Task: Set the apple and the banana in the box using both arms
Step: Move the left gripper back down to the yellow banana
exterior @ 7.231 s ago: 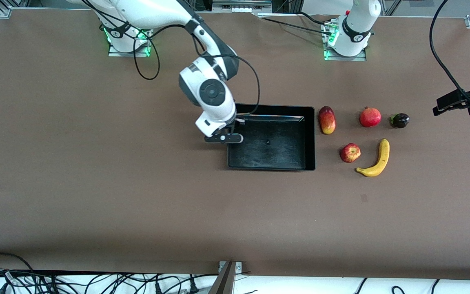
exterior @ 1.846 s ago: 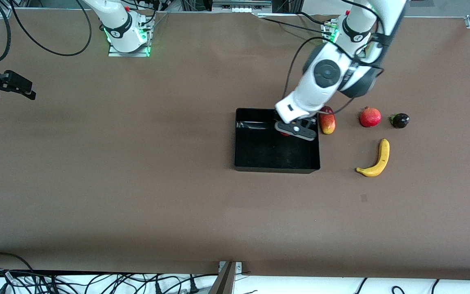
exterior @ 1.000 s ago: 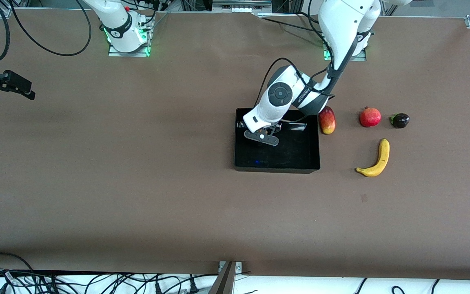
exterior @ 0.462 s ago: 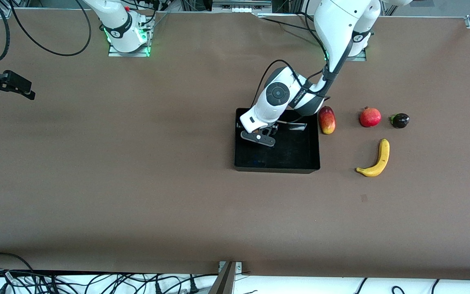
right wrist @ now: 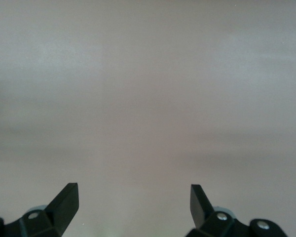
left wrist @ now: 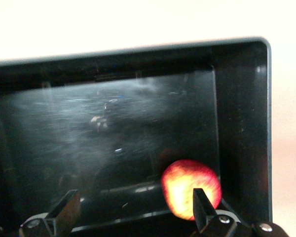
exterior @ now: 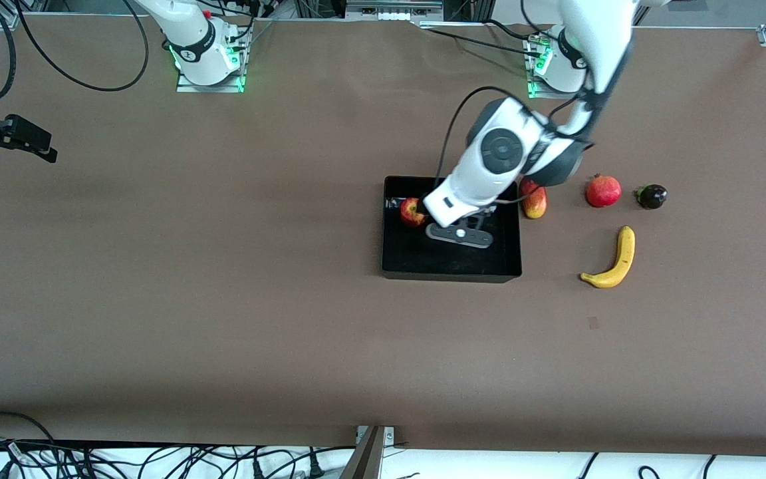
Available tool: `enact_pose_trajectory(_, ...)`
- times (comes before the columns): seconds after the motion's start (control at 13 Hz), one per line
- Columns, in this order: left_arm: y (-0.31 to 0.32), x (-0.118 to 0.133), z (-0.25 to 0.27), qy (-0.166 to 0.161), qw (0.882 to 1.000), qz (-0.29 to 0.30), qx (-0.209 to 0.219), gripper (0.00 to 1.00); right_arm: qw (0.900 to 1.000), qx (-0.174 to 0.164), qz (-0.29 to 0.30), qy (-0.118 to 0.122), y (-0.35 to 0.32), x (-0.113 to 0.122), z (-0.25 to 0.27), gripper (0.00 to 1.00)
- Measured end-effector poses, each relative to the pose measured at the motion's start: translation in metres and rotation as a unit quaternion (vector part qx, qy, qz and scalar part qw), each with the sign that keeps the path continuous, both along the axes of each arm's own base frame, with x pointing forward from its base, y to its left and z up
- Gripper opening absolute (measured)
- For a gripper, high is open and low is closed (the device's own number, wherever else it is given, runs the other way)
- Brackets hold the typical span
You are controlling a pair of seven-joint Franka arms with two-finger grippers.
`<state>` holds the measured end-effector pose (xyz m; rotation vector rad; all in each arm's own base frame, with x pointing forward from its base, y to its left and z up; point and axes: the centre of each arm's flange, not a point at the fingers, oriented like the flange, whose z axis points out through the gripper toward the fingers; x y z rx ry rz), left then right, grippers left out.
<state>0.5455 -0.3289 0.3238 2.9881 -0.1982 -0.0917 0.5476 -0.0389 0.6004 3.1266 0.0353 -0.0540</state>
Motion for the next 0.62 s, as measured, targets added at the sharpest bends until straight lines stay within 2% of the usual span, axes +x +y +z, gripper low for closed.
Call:
enact_pose_trajectory(0.23, 0.105, 0.03, 0.042, -0.001, 0.998, -0.059, 0.0, 1.0, 1.0, 0.0, 0.0, 0.0, 0.0, 0.0, 0.0, 1.0)
enact_pose_trajectory(0.46, 0.208, 0.048, 0.021, 0.002, 0.99, -0.137, -0.005, 1.0, 1.0, 0.0, 0.002, 0.0, 0.002, 0.0, 0.0, 1.0)
enact_pose_trajectory(0.62, 0.261, 0.052, -0.001, 0.008, 0.982, -0.186, 0.014, 1.0, 1.0, 0.0, 0.002, 0.0, 0.002, 0.0, 0.0, 1.0)
